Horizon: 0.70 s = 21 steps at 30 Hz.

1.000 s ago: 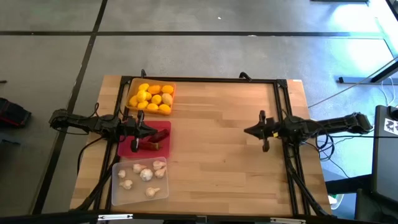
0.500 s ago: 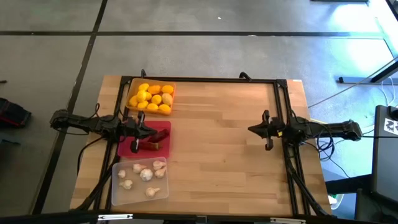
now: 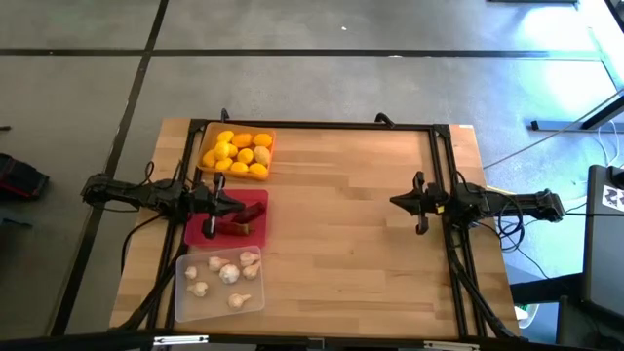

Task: Sort produce into baskets
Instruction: Return to Home Position

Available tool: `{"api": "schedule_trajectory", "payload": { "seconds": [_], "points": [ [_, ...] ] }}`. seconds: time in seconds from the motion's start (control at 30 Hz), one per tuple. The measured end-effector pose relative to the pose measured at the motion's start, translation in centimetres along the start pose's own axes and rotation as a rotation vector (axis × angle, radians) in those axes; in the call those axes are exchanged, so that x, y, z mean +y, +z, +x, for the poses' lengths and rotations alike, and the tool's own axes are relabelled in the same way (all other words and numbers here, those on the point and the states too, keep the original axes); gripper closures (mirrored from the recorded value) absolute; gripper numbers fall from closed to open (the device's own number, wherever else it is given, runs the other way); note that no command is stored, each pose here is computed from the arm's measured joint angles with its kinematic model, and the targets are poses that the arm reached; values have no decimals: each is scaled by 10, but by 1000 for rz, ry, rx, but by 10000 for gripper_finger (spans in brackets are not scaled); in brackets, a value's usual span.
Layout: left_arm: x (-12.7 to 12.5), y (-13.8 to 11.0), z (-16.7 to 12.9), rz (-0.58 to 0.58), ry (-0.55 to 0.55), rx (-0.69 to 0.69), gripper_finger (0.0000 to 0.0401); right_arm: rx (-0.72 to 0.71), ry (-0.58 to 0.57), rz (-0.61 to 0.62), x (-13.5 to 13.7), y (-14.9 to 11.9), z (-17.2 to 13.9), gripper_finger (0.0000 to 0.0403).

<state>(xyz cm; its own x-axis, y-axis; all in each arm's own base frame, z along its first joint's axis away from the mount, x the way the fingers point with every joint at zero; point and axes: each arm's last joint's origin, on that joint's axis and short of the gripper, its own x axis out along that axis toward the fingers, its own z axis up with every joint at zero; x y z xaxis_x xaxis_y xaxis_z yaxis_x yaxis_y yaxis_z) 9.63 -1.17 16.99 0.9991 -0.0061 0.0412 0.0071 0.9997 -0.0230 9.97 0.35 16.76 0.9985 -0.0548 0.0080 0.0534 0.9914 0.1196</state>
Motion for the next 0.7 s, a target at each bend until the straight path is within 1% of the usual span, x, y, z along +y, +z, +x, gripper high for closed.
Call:
{"api": "schedule_trajectory", "payload": {
  "seconds": [0.3,0.57,0.7],
  "points": [
    [0,0,0,-16,8,-2,396,0,6,5,0,0,0,396],
    [1,0,0,74,19,-2,396,-1,5,6,0,0,0,396],
    [1,0,0,61,19,-2,396,-1,5,7,0,0,0,396]
  ]
}}
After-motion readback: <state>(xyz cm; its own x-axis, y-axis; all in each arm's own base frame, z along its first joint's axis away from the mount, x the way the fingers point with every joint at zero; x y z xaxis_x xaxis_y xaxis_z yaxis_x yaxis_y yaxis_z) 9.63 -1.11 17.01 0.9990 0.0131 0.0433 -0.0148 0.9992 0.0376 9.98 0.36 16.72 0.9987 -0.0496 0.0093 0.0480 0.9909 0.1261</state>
